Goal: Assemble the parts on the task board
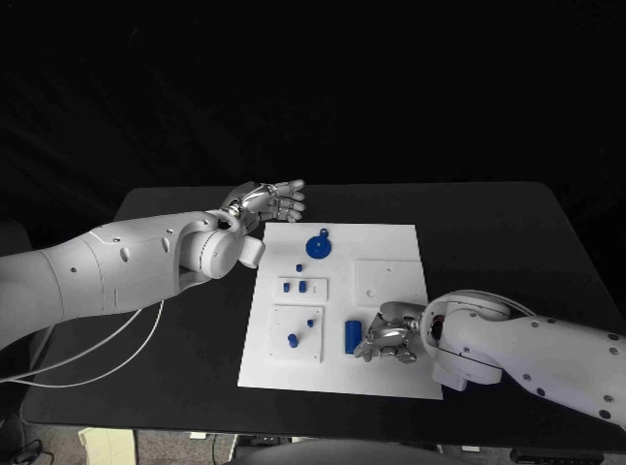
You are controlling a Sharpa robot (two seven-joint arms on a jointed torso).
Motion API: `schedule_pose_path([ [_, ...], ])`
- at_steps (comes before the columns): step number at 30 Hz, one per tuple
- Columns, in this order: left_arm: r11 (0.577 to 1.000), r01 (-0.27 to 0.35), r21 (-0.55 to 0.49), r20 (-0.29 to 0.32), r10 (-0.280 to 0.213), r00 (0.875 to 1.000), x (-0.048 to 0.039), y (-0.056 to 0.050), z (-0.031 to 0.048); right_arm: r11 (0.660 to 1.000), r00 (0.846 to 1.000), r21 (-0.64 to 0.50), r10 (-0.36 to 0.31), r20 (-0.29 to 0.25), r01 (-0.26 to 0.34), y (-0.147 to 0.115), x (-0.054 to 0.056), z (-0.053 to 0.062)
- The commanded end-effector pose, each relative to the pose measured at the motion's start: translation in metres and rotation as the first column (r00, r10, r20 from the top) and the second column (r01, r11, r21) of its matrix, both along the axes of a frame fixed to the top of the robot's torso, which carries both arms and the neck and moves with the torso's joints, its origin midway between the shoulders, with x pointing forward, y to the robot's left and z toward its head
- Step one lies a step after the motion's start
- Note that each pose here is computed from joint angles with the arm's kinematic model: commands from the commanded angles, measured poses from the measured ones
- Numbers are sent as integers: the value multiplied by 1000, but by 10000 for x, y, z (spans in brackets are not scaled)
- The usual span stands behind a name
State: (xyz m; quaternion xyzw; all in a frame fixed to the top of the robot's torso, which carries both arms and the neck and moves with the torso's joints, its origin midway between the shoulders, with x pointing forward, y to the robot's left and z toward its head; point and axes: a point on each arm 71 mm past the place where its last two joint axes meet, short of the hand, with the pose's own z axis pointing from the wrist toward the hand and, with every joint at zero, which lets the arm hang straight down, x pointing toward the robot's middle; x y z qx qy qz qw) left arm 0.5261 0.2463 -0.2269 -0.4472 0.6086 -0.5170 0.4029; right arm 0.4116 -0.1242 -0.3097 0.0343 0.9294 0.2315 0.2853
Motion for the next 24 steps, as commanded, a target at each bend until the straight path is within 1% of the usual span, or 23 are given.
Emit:
schedule_pose_path([
  [1, 1000, 5, -5, 4, -5, 1000, 1, -17, 9, 999, 1000, -27, 16, -21, -17, -22, -31, -47],
  [5, 1000, 4, -5, 4, -4, 1000, 1, -14, 9, 1000, 1000, -19, 7, -11, -8, -37, -24, -41],
  [11, 1000, 4, -5, 5, -4, 1000, 2, -12, 10, 998, 999, 48, -43, -7, 43, -110, -16, -14],
  [12, 1000, 4, -5, 6, -4, 1000, 2, -12, 10, 997, 999, 65, -44, -10, 44, -127, -22, -7],
  [13, 1000, 4, -5, 6, -4, 1000, 2, -10, 10, 996, 999, 83, -33, -27, 35, -139, -42, -2],
  [15, 1000, 4, -5, 8, -4, 1000, 3, -5, 12, 991, 996, 114, -63, -57, 69, -184, -77, 25],
  [16, 1000, 4, -6, 9, -4, 1000, 2, -1, 12, 989, 996, 129, -70, -61, 77, -200, -79, 53],
  [18, 1000, 2, -5, 10, -2, 1000, 2, 9, 13, 984, 996, 156, -82, -32, 86, -253, -32, 156],
  [19, 1000, 2, -5, 10, -2, 1000, 2, 10, 13, 983, 996, 160, -86, -22, 89, -273, -16, 182],
  [21, 1000, -1, -5, 13, 1, 1000, 4, 22, 14, 978, 993, 177, -113, 24, 107, -382, 78, 322],
  [24, 1000, -4, -4, 14, 4, 1000, 6, 39, 14, 978, 991, 180, -120, 61, 108, -492, 161, 445],
])
